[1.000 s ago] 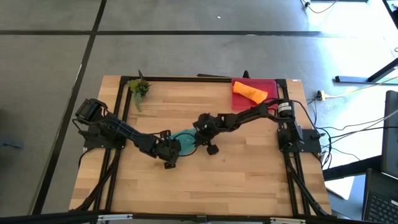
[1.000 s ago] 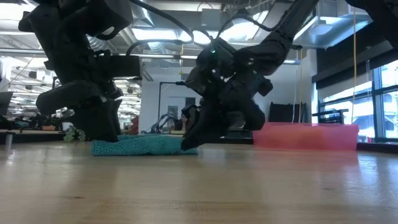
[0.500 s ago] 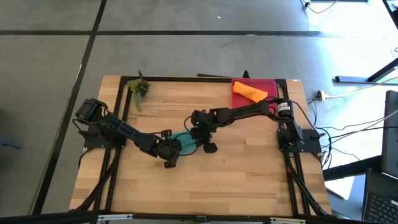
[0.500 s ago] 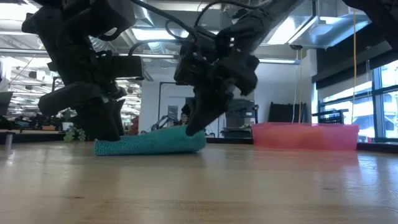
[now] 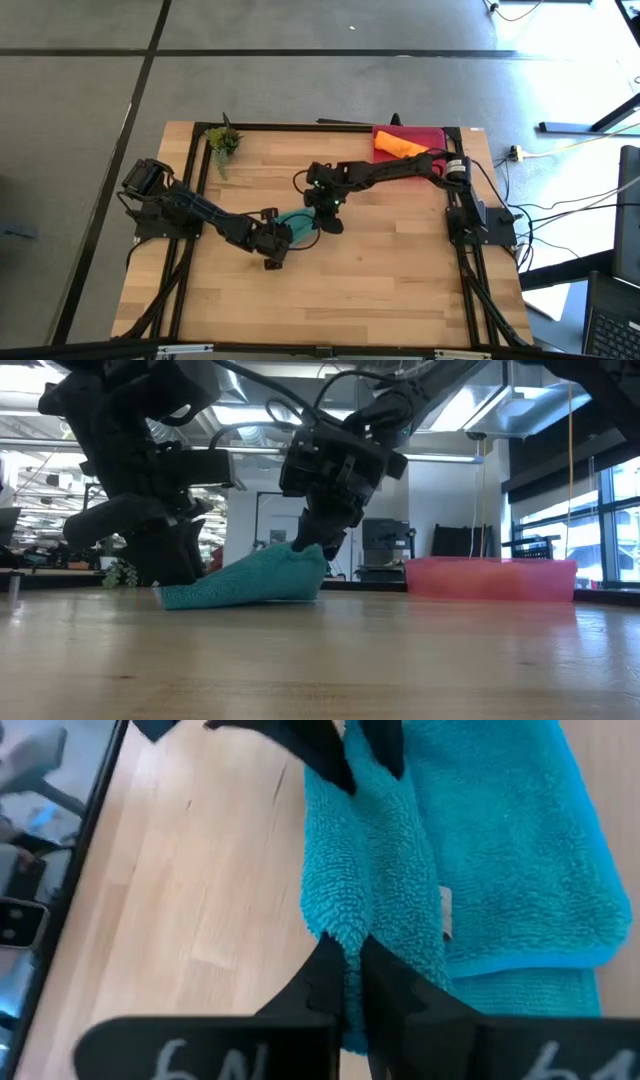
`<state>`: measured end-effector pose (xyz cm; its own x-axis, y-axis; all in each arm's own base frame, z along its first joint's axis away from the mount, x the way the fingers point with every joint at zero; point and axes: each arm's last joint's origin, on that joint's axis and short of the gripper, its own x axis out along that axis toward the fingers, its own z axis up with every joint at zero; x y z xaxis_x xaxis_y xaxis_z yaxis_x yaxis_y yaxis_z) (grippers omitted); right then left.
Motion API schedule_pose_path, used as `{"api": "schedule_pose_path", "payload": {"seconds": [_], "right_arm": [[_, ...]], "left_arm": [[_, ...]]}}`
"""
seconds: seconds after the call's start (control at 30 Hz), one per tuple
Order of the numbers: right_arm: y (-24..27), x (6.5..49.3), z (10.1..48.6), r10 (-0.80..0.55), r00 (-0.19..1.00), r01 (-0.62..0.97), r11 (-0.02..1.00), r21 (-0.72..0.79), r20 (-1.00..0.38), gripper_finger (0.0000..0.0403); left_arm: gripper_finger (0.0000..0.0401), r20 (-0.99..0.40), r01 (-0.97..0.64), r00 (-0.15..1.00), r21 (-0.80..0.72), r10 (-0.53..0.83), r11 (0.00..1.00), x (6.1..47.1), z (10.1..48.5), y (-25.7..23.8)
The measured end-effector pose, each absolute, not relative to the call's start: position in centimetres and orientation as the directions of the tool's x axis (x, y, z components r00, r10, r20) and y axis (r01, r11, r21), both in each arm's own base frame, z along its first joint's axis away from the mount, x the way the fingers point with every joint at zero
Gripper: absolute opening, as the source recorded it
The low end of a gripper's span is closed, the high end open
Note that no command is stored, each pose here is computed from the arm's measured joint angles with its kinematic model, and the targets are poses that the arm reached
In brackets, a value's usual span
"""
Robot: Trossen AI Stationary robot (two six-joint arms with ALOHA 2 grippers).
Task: Roll microfiber towels into tight, uniform cylinder then place into a basket
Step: Roll the folded blue microfiber towel
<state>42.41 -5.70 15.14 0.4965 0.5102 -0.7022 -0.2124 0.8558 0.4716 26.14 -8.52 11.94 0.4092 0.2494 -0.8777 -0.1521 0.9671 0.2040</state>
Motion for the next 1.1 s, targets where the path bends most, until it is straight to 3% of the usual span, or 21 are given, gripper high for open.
{"api": "schedule_pose_path", "payload": {"seconds": [0.37,0.6,1.1], "right_arm": [[-8.2,42.4,14.7,0.529,0.535,-0.118,0.819,0.561,-0.659,0.0017],[-9.6,42.4,12.6,0.625,0.521,-0.111,0.725,0.68,-0.581,0.0017],[-12.4,42.2,12.6,0.587,0.588,-0.043,0.71,0.703,-0.557,0.0017]], "left_arm": [[0.0114,-0.862,-0.083,0.445,0.231,0.243,0.969,26.6,12.1,-8.4],[0.0114,-0.864,-0.057,0.446,0.234,0.235,0.97,26.6,12.1,-8.4],[0.0114,-0.852,-0.008,0.456,0.284,0.256,0.959,26.7,12.1,-8.4]]}}
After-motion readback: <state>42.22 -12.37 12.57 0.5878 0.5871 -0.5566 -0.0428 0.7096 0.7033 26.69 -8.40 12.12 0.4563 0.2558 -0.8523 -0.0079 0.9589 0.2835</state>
